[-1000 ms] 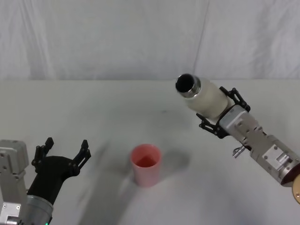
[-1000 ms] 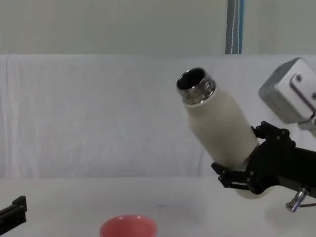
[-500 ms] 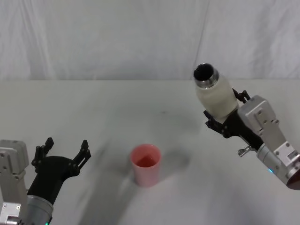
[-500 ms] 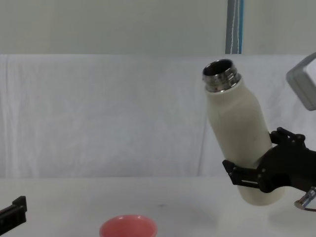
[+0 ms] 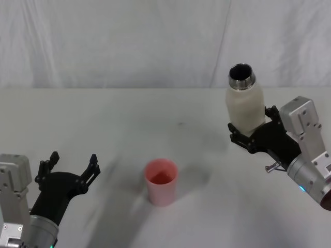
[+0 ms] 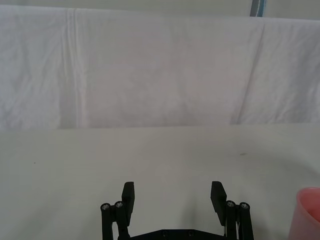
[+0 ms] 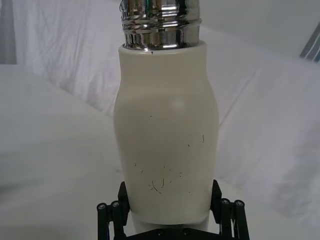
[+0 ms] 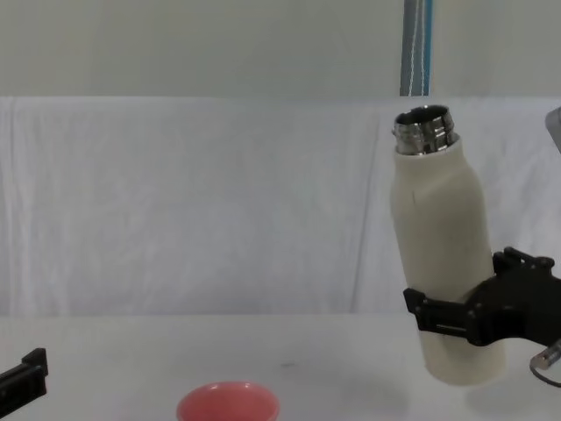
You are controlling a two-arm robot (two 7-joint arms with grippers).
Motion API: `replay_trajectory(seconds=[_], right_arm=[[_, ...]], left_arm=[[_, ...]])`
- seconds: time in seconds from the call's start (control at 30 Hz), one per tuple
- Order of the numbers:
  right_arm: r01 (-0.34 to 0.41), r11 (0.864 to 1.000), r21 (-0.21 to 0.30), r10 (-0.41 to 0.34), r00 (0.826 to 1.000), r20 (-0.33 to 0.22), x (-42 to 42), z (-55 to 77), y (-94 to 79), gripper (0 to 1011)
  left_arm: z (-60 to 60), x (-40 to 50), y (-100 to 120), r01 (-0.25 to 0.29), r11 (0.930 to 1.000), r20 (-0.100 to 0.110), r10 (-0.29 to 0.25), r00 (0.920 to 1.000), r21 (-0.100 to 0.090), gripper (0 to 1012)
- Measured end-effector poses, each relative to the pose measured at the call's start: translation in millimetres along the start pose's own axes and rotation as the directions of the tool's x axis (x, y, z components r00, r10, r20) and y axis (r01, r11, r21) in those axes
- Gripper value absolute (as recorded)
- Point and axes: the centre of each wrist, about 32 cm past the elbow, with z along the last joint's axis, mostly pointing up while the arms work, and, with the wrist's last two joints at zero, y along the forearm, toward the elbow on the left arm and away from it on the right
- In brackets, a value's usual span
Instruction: Grasp the thermos with one hand and pour water into the cup lid.
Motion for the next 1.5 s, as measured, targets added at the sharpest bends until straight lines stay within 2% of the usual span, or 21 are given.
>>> replay_trajectory(seconds=[0.33, 0.6, 0.83, 0.97, 1.27, 1.5], right_arm=[[-0.007, 1.0, -0.008, 0.006, 0.994, -0.105, 5.0, -4.5, 2.8, 953], [0.0, 1.0, 0.002, 0.001, 0.975, -0.224, 8.4, -10.6, 8.3, 953], [0.001, 1.0, -0.005, -0.002, 0.962, -0.274, 9.7, -17.2, 13.7, 953], [0.003, 1.0, -0.017, -0.008, 0.947, -0.321, 11.0, -21.7, 17.6, 953], [0.008, 0.999, -0.052, -0.026, 0.927, -0.375, 13.8, -27.5, 22.2, 953], [0.009, 0.997, -0.075, -0.037, 0.923, -0.384, 13.9, -31.1, 23.9, 953]], left_arm=[[0.0, 0.0, 0, 0.0, 1.0, 0.0, 0.0, 1.0, 0.0, 1001], [0.0, 0.0, 0, 0.0, 1.0, 0.0, 0.0, 1.0, 0.0, 1001], [0.0, 0.0, 0, 0.0, 1.0, 0.0, 0.0, 1.0, 0.0, 1001], [0.0, 0.0, 0, 0.0, 1.0, 0.0, 0.0, 1.0, 0.0, 1001], [0.0, 0.0, 0, 0.0, 1.0, 0.0, 0.0, 1.0, 0.0, 1001], [0.0, 0.0, 0, 0.0, 1.0, 0.0, 0.0, 1.0, 0.0, 1001]])
